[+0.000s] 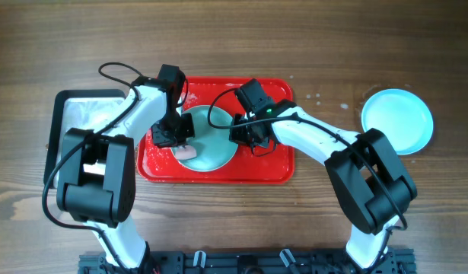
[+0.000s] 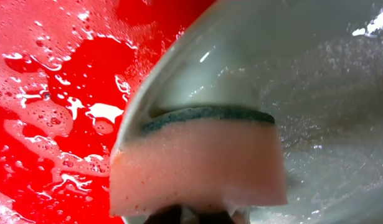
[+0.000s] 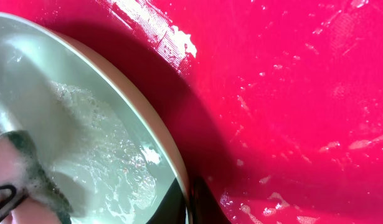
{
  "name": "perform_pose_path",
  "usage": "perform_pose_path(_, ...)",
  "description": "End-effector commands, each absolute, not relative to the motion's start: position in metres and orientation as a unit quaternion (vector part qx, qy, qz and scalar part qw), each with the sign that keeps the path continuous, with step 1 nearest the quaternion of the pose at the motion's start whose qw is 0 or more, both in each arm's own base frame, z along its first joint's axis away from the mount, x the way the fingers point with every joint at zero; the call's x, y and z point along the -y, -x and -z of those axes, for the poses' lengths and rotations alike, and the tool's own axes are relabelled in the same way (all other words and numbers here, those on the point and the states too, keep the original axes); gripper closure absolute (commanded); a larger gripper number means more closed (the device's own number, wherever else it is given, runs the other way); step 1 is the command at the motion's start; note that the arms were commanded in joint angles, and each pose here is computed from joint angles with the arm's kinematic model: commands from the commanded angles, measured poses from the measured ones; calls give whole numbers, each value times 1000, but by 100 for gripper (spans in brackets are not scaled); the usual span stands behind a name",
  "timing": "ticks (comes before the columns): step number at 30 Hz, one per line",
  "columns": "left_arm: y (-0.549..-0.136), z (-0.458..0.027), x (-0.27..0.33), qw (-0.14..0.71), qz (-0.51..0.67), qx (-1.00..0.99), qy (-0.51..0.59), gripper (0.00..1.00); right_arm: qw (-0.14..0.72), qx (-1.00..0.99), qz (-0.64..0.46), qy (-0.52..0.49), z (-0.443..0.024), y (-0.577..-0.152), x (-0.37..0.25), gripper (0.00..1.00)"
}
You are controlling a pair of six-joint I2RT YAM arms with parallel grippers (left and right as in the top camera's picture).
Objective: Clean dirty plates on tray and stack at the side
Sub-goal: 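Continue scrubbing the third plate's surface with the left sponge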
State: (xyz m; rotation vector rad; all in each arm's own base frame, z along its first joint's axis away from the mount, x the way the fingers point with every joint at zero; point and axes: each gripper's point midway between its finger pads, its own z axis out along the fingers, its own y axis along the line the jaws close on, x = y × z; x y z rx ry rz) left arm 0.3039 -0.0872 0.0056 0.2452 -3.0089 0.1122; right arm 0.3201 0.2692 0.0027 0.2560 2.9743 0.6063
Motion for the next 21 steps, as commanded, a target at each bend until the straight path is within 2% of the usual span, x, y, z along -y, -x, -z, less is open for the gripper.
perform_pose_path(1,-289,10,98,96,-60,992,-56,96,45,-979,-174,-100,9,-319,-257,96)
perform_pose_path(3,-289,12,127,88,-105,990,-19,96,45,-979,-174,-100,9,-319,-257,96)
perform_pose_path(5,-280,9,164,87,-170,979,63,96,45,-979,-174,-100,9,-319,-257,96)
perform_pose_path(7,-276,9,191,71,-182,973,122,96,45,-979,-174,-100,9,-319,-257,96)
perform_pose_path(10,-301,10,209,8,-185,975,127,96,45,-979,-174,-100,9,-319,-257,96)
perform_pose_path(12,-343,15,185,-74,-96,992,36,96,45,-979,-174,-98,9,-319,-257,96)
perform_pose_path(16,-385,5,124,-191,71,976,-78,96,46,-979,-174,-97,9,-319,-257,96)
perform_pose_path(21,-362,2,84,-162,175,968,-82,96,47,-979,-175,-96,9,-320,-257,96)
